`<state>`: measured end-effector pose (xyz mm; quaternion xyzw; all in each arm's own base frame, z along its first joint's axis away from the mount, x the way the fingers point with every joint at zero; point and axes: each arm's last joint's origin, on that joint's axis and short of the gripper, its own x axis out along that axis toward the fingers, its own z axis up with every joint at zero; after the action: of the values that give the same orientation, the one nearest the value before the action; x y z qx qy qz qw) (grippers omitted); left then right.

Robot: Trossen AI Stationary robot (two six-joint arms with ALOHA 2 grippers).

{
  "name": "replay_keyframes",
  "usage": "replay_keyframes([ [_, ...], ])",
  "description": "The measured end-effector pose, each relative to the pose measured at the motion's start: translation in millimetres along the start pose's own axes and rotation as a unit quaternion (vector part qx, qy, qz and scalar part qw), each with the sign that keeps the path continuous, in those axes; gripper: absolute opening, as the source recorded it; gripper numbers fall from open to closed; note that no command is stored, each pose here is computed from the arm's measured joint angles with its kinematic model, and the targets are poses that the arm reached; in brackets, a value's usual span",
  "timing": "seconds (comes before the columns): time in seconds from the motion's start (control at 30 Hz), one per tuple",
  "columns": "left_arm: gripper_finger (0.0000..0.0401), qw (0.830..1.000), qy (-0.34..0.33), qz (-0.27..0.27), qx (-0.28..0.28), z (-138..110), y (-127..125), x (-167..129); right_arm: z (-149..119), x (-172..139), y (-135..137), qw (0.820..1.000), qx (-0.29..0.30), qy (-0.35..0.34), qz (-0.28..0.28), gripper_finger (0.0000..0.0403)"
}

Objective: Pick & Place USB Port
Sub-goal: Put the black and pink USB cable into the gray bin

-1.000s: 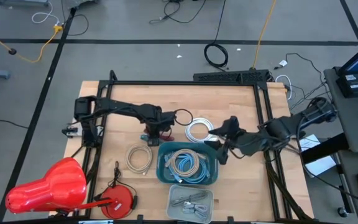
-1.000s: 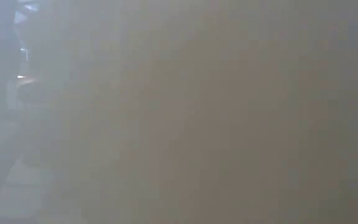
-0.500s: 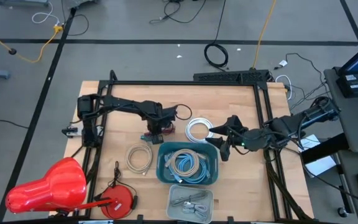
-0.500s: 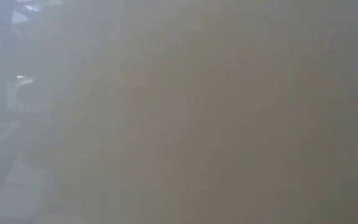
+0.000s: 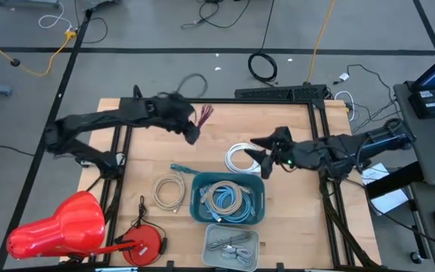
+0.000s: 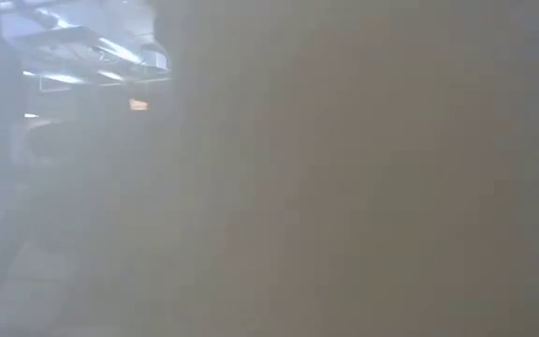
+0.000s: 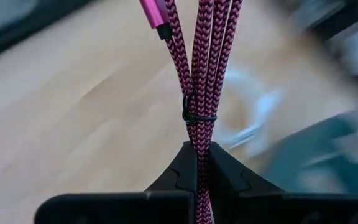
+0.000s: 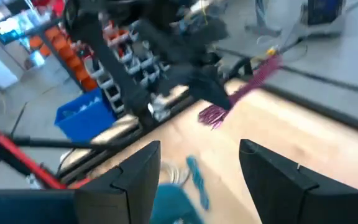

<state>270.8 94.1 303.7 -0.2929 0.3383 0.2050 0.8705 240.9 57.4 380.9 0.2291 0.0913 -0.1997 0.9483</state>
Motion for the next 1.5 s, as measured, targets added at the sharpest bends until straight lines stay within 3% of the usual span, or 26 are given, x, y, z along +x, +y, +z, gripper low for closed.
replay_keyframes([
  [0.17,0.0011,0.976,-0.169,-0.138,-0.009,11.7,-40.3,-56.7,6.8,18.2,-10.3,0.997,0.031,-0.059,0.034,0.021],
  [0.3,0.0011,0.958,-0.217,-0.187,-0.01,7.1,-63.5,-72.9,3.8,36.2,-25.5,0.984,0.102,-0.081,0.119,0.021],
  [0.53,0.0011,0.959,-0.182,-0.217,-0.018,-11.2,-93.1,-59.8,-2.0,54.6,-40.7,0.959,0.142,-0.12,0.215,0.021],
  [0.67,0.0011,0.952,-0.188,-0.24,-0.024,-12.8,-108.0,-43.2,-4.9,61.0,-38.8,0.953,0.15,-0.116,0.235,0.021],
  [1.03,0.0011,0.939,-0.181,-0.289,-0.046,-7.4,-119.2,-10.5,-8.2,63.7,-35.7,0.948,0.163,-0.106,0.253,0.0209],
  [1.5,0.0011,0.918,-0.205,-0.339,-0.021,-2.6,-131.9,-22.4,-11.6,63.8,-32.8,0.949,0.155,-0.094,0.258,0.0164],
])
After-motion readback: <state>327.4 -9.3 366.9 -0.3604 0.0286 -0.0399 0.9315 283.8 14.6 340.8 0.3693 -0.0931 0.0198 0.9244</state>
